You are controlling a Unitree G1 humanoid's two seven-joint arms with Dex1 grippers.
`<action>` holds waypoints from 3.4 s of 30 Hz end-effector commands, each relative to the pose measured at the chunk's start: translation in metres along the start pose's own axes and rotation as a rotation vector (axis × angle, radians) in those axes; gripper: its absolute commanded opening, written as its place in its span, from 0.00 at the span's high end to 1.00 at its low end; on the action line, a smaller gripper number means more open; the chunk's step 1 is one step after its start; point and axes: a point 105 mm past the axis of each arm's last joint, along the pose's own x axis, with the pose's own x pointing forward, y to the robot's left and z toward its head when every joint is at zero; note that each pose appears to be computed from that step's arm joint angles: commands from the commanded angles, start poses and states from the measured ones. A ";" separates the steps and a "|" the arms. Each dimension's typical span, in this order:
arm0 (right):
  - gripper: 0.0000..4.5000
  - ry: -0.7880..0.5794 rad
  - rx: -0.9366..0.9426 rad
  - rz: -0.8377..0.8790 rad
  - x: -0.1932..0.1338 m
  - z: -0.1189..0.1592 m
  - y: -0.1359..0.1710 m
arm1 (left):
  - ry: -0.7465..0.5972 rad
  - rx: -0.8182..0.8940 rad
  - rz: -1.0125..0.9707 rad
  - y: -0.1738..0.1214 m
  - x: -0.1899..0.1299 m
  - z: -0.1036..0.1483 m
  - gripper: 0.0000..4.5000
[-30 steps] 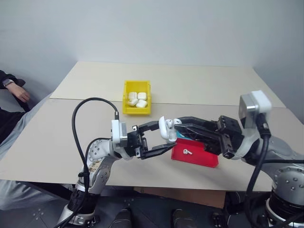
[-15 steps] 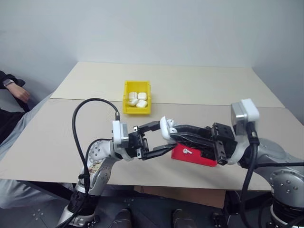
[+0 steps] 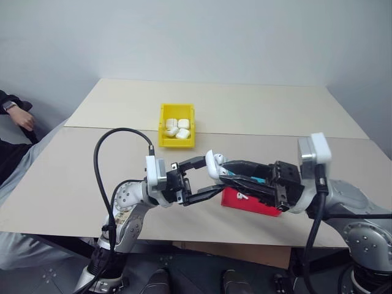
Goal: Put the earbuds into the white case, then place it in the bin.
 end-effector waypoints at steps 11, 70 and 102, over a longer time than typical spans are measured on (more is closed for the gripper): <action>0.62 0.044 -0.206 0.049 -0.019 0.047 -0.010 | 0.041 0.045 -0.048 0.002 0.012 -0.017 0.39; 1.00 0.208 -0.294 -0.216 -0.021 0.029 -0.066 | 0.540 0.271 1.114 0.219 -0.012 -0.067 0.26; 1.00 0.637 -0.548 -0.253 -0.151 0.002 -0.089 | 0.523 -0.002 0.353 0.084 -0.112 0.031 0.02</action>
